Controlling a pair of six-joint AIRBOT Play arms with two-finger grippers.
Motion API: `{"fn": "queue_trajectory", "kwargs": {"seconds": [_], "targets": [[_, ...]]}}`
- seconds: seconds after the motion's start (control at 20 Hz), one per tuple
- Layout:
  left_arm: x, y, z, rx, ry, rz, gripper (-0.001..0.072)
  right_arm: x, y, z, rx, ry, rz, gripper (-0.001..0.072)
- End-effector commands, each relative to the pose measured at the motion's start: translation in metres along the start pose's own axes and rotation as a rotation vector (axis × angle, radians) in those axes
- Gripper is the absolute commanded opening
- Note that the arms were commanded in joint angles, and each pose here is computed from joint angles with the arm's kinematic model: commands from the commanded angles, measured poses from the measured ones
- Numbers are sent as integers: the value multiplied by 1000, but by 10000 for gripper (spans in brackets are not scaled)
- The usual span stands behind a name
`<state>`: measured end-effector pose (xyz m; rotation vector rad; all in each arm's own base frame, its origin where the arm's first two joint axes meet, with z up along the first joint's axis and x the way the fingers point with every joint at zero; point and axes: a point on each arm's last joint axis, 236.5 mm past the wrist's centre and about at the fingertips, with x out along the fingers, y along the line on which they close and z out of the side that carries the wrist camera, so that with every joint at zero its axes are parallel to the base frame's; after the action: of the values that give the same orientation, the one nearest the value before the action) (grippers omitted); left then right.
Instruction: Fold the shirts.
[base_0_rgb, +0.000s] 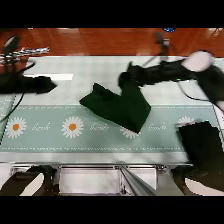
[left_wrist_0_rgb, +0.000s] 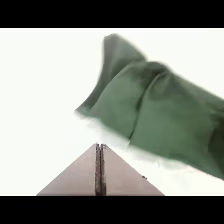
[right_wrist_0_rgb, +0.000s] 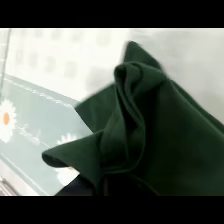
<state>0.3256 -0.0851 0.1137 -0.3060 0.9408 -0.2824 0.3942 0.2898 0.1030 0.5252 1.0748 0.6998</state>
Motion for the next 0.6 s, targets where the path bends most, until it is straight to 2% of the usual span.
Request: {"fn": "queue_trajectory", "kwargs": {"seconds": [0.0,0.1,0.15,0.2,0.25,0.35,0.55], "targets": [[-22,24,-48,-62,-69,51,24,87,15,3,47,80,78,25],[-16,20,-69,-92,-53,19,24,120,17,-2,71,110,103,26],[-10,19,-78,-113,-32,0,24,134,17,-5,85,116,109,116],[-4,19,-86,-132,-10,-12,24,145,18,-13,114,137,127,305],[3,19,-94,-152,11,-21,24,150,20,-22,118,168,141,422],[10,18,-95,-187,9,-43,24,145,19,-27,113,199,143,417],[-42,4,3,-202,-299,-85,24,48,2,11,121,202,162,415]]}}
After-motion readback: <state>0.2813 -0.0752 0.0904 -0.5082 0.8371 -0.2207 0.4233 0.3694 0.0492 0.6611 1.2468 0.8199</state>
